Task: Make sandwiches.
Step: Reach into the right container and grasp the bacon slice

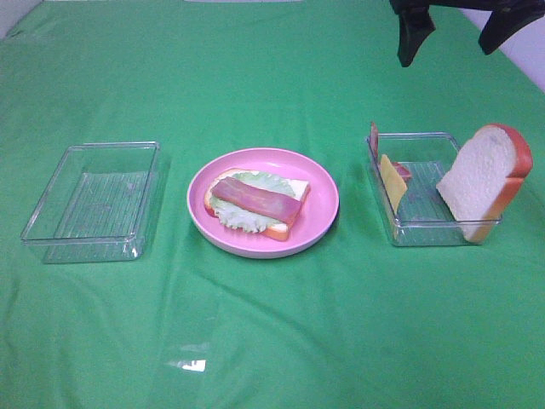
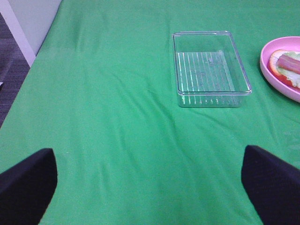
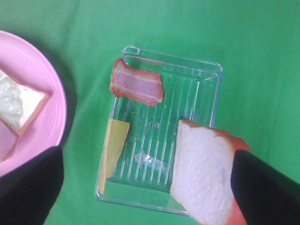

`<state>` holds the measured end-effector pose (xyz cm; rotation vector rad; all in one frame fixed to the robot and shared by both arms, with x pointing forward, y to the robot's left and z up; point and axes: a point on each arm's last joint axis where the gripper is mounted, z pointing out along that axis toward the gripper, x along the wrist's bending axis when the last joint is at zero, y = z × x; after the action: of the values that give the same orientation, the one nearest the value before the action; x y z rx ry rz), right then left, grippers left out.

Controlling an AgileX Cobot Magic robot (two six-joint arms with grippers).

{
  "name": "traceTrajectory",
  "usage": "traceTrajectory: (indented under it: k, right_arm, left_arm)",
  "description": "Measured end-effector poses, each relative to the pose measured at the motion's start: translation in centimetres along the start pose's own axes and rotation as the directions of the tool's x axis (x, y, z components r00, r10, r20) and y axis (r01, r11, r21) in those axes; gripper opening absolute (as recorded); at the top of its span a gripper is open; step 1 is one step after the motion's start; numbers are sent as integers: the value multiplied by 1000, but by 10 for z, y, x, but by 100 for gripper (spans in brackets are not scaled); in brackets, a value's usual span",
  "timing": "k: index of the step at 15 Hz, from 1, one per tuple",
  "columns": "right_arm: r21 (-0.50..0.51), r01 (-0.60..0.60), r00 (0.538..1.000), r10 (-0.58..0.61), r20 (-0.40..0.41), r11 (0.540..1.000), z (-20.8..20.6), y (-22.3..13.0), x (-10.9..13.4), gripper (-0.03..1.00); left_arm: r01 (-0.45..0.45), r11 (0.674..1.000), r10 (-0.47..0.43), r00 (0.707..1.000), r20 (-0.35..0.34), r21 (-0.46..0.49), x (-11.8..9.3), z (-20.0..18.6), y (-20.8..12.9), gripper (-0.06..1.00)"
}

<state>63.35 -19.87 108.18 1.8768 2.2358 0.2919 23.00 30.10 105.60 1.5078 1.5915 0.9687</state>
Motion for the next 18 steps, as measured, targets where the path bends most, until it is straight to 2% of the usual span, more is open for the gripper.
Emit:
traceTrajectory:
  k: [10,18]
  right_arm:
    - [81,-50,994,57,-90,995,106,25,17,94]
    - [121,-143,985,153,-78,982,153,24,20,94]
  left_arm:
    - [0,1000,0,1000,0,0,0,0,0,99]
    - [0,1000,0,1000,0,0,0,0,0,99]
